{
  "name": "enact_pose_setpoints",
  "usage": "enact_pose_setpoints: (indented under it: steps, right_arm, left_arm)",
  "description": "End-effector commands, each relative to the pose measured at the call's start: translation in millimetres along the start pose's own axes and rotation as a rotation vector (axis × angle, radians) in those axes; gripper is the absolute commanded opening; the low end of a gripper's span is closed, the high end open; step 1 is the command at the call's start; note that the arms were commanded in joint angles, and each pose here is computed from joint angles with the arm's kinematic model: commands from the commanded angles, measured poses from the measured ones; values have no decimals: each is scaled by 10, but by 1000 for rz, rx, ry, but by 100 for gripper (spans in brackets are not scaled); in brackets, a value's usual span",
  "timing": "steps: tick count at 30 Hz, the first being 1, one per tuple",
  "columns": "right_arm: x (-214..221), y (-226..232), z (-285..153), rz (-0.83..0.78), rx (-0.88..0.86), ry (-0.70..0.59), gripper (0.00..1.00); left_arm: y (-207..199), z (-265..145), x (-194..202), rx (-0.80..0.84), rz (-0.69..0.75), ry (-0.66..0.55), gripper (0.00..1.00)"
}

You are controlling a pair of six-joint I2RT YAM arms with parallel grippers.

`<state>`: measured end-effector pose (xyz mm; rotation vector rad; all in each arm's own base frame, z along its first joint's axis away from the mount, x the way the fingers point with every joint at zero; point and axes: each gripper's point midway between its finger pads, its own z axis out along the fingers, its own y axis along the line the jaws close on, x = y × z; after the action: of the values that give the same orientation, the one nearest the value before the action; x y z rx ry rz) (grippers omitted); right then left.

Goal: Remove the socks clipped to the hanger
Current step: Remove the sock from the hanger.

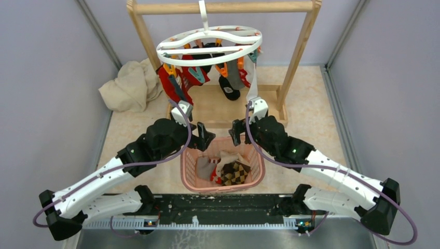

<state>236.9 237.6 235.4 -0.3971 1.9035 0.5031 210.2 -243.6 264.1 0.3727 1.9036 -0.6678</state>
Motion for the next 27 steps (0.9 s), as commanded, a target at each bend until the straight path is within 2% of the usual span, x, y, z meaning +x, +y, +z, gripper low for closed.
enact_pose_setpoints:
  steps: [1, 9, 18, 27]
  right_arm:
    - [-357, 48, -126, 42, -23, -83, 90]
    - [-413, 41, -183, 37, -26, -88, 90]
    - [-613, 125, -195, 2, -66, -140, 90]
    - [-1021, 442, -59, -41, -177, -222, 88]
  left_arm:
    - [-146, -45, -228, 74, -13, -60, 99]
    - [-116, -133, -366, 68, -18, -83, 99]
    - [193, -303, -519, -35, -15, -112, 99]
    - [462, -439, -354, -117, -68, -115, 99]
